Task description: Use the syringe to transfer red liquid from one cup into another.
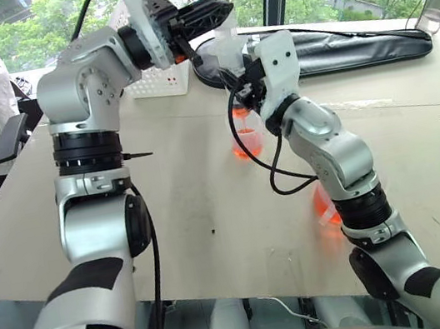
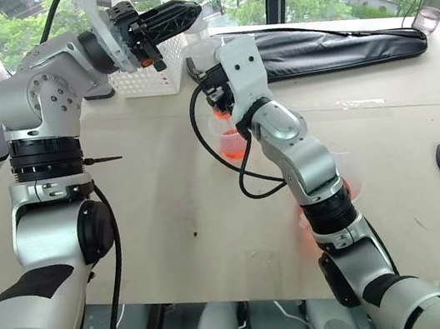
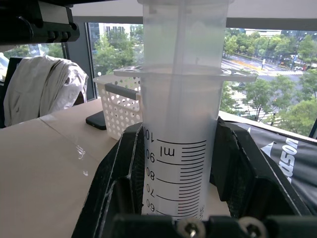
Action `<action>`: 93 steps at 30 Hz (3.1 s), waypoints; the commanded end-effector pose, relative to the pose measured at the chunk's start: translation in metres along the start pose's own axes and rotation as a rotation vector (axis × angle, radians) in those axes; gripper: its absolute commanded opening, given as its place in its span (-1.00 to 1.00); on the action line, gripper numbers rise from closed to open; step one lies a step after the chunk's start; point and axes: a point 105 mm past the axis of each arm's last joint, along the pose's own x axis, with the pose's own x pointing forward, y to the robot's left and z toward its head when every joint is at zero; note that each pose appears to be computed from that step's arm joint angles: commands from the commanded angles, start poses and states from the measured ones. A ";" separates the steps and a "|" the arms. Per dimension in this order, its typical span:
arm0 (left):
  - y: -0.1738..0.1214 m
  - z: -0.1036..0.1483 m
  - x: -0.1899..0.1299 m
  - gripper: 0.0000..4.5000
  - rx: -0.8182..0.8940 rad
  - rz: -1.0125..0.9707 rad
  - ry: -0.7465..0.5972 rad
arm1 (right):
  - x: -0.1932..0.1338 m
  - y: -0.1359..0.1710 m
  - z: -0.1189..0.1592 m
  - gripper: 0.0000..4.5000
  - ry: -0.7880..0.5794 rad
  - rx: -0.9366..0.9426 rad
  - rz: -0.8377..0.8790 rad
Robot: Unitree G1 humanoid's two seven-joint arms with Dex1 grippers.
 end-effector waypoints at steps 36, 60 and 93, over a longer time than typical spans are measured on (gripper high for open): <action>-0.013 -0.021 -0.002 -1.00 -0.077 -0.057 0.043 | -0.001 0.000 0.057 -0.34 -0.189 -0.094 -0.007; 0.002 0.000 -0.068 1.00 -0.142 0.102 -0.115 | -0.008 0.001 0.044 -0.35 -0.153 -0.080 0.015; -0.014 -0.030 -0.004 -0.25 -0.109 -0.023 0.015 | -0.009 0.012 0.049 -0.35 -0.183 -0.123 0.081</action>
